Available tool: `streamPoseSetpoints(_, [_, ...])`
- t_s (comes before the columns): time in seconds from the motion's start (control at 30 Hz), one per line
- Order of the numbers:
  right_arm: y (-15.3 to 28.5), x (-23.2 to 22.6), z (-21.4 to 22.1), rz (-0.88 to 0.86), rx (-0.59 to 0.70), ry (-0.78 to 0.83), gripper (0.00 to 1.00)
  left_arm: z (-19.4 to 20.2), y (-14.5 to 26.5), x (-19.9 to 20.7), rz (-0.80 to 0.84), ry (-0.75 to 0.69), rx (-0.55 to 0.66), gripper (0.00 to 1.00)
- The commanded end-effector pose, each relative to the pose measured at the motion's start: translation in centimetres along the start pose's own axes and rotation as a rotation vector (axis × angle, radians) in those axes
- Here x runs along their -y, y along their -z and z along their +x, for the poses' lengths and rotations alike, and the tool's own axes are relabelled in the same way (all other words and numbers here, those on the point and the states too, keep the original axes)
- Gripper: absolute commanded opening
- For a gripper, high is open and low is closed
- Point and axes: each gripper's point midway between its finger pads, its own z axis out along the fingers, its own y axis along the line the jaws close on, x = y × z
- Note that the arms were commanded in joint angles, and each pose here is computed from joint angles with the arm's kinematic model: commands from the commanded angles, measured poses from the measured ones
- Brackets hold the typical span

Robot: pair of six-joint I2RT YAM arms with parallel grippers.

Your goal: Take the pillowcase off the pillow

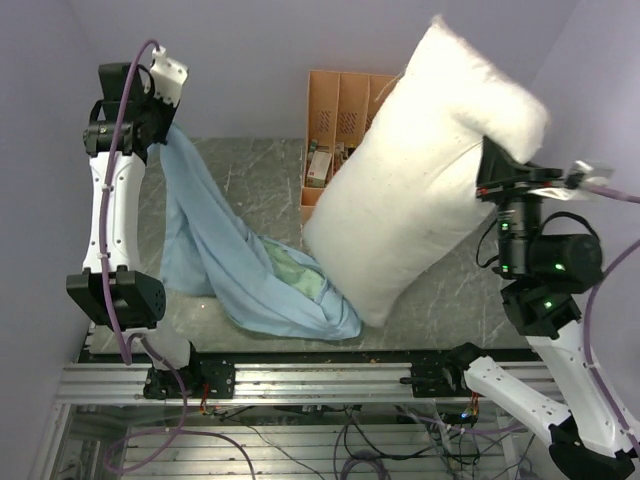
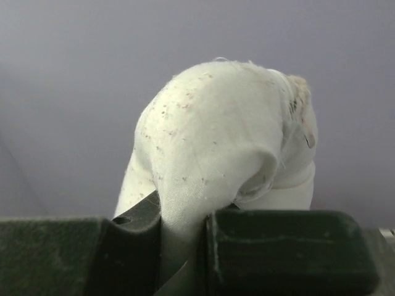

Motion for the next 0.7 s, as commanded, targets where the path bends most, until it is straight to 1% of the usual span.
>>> streamPoseSetpoints(0.0, [1.3,2.0,-3.2,0.083,0.116,-0.020,0.00,-4.0,1.7,-0.6,-0.083,0.029,0.043,0.08])
streamPoseSetpoints(0.03, [1.3,2.4,-3.1,0.101,0.113,-0.001,0.00,-4.3,1.7,-0.5,-0.082,0.029,0.048,0.13])
streamPoseSetpoints(0.07, [1.3,2.6,-3.3,0.115,0.113,0.009,0.00,-4.1,1.5,-0.1,-0.069,0.030,0.041,0.25])
streamPoseSetpoints(0.1, [1.2,2.7,-3.5,0.120,0.113,0.016,0.00,-3.5,1.3,0.4,-0.053,0.028,0.025,0.41])
streamPoseSetpoints(0.17, [0.8,2.3,-4.3,0.111,0.119,0.020,0.00,-1.4,0.6,1.7,-0.028,0.018,-0.022,0.80])
streamPoseSetpoints(0.2, [0.6,2.0,-4.9,0.099,0.124,0.017,0.00,0.1,0.2,2.1,-0.027,0.006,-0.053,0.98])
streamPoseSetpoints(0.23, [0.4,1.8,-5.1,0.090,0.120,0.017,0.00,1.5,0.0,2.4,-0.035,-0.009,-0.077,1.00])
streamPoseSetpoints(0.3, [0.2,1.6,-4.6,0.086,0.092,0.015,0.00,4.7,-0.1,3.5,-0.032,-0.039,-0.135,1.00])
streamPoseSetpoints(0.37, [0.5,2.1,-3.2,0.107,0.047,0.026,0.00,7.7,0.2,4.7,-0.012,-0.074,-0.188,1.00])
streamPoseSetpoints(0.43, [1.3,3.4,-1.1,0.168,-0.005,0.026,0.00,10.3,0.9,6.2,0.031,-0.093,-0.236,1.00])
streamPoseSetpoints(0.57, [4.7,6.8,2.9,0.290,-0.087,0.039,0.00,13.5,3.2,8.6,0.091,-0.100,-0.237,1.00])
streamPoseSetpoints(0.6, [5.5,7.4,4.7,0.307,-0.122,0.056,0.00,13.6,3.6,8.8,0.089,-0.096,-0.218,1.00])
streamPoseSetpoints(0.67, [6.4,8.1,6.1,0.324,-0.147,0.068,0.00,13.6,4.5,9.2,0.097,-0.083,-0.189,1.00])
